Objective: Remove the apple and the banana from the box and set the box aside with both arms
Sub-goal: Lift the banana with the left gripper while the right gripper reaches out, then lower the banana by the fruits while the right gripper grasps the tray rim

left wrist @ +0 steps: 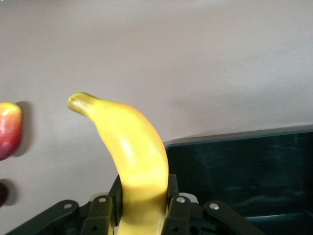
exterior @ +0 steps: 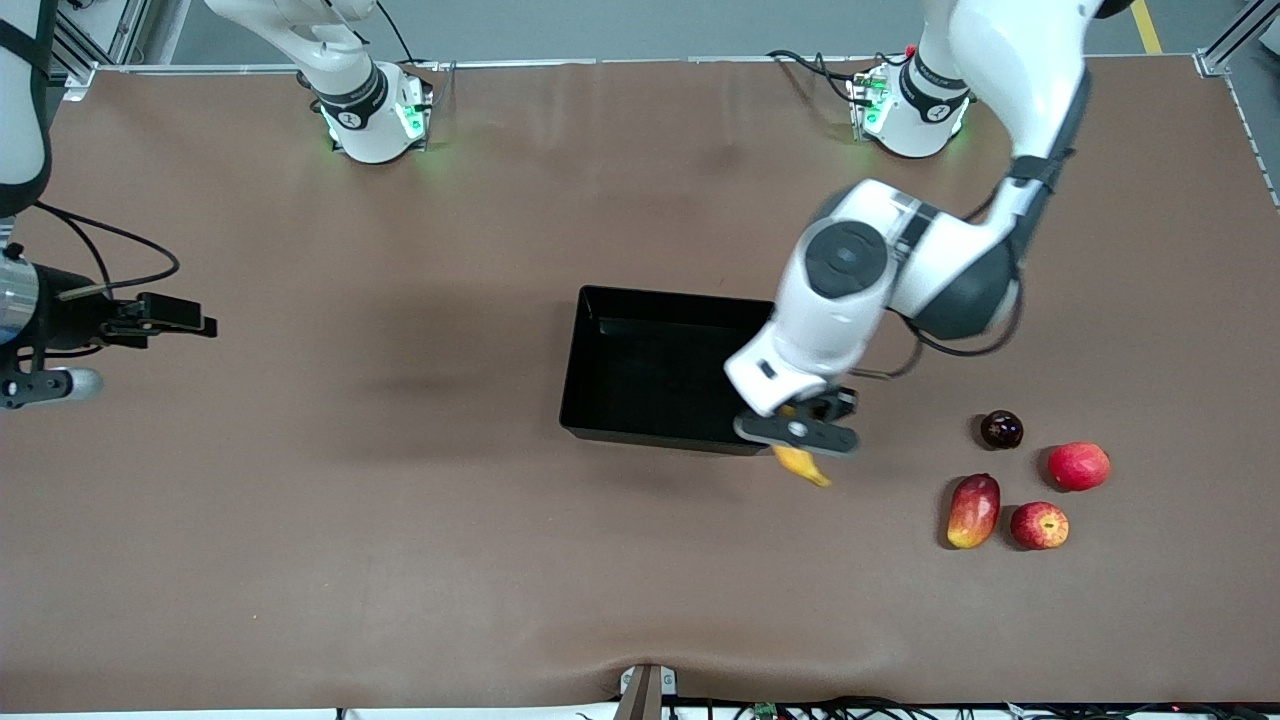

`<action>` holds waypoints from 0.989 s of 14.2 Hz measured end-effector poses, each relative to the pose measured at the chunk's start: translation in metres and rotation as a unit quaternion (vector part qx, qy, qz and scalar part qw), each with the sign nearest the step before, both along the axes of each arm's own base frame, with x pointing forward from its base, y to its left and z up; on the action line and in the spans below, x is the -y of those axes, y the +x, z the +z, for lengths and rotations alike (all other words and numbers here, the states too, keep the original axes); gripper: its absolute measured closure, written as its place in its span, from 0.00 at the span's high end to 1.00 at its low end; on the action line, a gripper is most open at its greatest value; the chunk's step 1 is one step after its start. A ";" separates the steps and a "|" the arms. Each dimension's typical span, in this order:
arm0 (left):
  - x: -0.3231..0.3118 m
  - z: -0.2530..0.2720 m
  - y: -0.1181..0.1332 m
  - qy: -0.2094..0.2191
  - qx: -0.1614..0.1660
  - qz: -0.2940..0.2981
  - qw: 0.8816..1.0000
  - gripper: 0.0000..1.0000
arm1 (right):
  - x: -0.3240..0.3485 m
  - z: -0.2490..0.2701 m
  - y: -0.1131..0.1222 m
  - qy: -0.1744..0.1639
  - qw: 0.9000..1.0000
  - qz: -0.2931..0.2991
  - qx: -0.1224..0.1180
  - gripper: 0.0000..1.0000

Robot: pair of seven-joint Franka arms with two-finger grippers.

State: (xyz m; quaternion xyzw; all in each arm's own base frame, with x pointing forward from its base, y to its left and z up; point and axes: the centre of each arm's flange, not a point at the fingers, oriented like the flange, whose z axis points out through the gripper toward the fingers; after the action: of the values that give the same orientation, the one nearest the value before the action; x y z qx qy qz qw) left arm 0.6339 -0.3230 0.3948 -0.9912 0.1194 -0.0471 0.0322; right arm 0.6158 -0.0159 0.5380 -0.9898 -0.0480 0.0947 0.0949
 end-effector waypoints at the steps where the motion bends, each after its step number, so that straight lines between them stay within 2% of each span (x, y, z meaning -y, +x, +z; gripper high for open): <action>1: -0.018 -0.009 0.005 0.006 -0.009 -0.003 1.000 0.37 | -0.007 0.000 0.000 0.004 1.000 0.002 -0.001 1.00; 4: -0.069 -0.036 0.017 0.020 -0.037 -0.020 0.999 0.37 | -0.040 0.000 0.000 0.006 0.999 -0.037 -0.013 1.00; 7: -0.114 -0.059 0.023 0.026 -0.058 -0.057 0.996 0.37 | -0.093 -0.002 -0.002 -0.008 0.997 -0.074 -0.020 1.00; 12: -0.138 -0.111 0.013 0.014 -0.051 -0.103 0.993 0.37 | -0.175 -0.025 -0.012 -0.030 0.993 -0.107 -0.035 1.00; 14: -0.146 -0.127 0.010 0.031 -0.048 -0.117 0.992 0.37 | -0.221 -0.049 -0.022 -0.038 0.992 -0.113 -0.035 1.00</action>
State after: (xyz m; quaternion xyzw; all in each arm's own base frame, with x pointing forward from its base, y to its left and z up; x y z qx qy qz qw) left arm 0.6441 -0.1767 0.2679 -0.9701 0.2371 0.0009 0.0516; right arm 0.5940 0.2049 0.4892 -0.9879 0.0712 0.1192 0.0688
